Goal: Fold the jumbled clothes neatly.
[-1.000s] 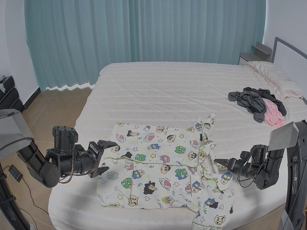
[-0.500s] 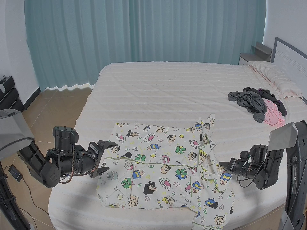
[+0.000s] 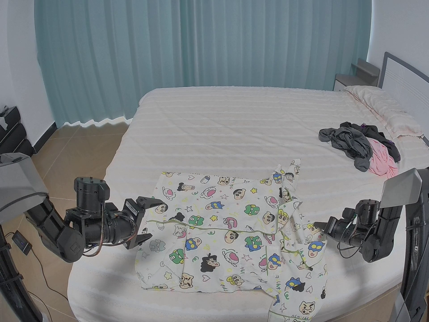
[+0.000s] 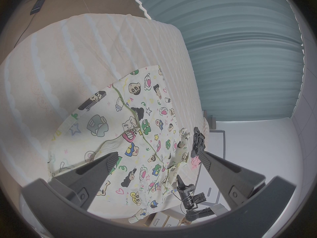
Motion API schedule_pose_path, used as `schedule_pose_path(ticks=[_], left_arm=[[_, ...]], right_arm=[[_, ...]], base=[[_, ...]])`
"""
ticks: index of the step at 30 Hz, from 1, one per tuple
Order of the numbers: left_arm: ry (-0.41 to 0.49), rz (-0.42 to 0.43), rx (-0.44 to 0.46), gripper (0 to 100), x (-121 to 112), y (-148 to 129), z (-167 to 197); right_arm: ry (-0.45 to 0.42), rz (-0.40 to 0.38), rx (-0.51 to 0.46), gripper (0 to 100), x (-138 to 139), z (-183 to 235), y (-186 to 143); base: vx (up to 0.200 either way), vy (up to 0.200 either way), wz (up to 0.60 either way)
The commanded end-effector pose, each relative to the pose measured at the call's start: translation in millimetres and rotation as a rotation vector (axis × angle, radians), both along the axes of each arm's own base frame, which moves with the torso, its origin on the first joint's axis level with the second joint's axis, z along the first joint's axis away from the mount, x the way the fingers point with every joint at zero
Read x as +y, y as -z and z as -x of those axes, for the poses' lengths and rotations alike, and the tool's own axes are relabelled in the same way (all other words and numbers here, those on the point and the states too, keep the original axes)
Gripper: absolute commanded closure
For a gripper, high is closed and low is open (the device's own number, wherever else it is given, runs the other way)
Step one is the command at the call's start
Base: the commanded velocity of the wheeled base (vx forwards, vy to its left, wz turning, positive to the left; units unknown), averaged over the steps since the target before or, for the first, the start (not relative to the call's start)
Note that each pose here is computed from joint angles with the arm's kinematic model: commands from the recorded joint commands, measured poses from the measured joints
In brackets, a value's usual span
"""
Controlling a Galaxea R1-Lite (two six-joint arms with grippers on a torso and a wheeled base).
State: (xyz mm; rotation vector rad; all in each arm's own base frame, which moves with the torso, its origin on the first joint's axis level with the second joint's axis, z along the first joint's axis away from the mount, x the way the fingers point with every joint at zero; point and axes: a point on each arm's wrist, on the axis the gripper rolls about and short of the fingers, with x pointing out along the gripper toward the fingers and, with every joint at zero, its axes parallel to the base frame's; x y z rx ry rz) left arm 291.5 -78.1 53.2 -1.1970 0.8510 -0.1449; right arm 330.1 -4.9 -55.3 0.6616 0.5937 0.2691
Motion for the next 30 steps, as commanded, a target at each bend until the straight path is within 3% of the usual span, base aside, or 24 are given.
schedule_pose_path(ticks=[1, 12, 21, 30], left_arm=[[-0.002, -0.003, 0.002, 0, -0.4, 2.0, -1.7], [-0.005, -0.003, 0.004, 0, 0.4, 2.6, -2.4], [-0.005, -0.006, 0.004, 0, 0.0, 3.1, -2.4], [-0.005, -0.006, 0.006, 0, 0.1, 3.4, -2.1]], right_arm=[[0.047, 0.004, -0.028, 100, -15.4, 0.6, -12.0], [0.136, 0.016, -0.049, 100, -47.4, -3.1, -15.5], [0.171, 0.083, 0.042, 100, -75.5, -0.2, -9.3], [0.174, 0.107, 0.125, 100, -87.5, 1.6, -23.5]], base=[[0.0, 0.0, 0.0], [0.0, 0.0, 0.0], [0.0, 0.0, 0.0], [0.0, 0.0, 0.0]])
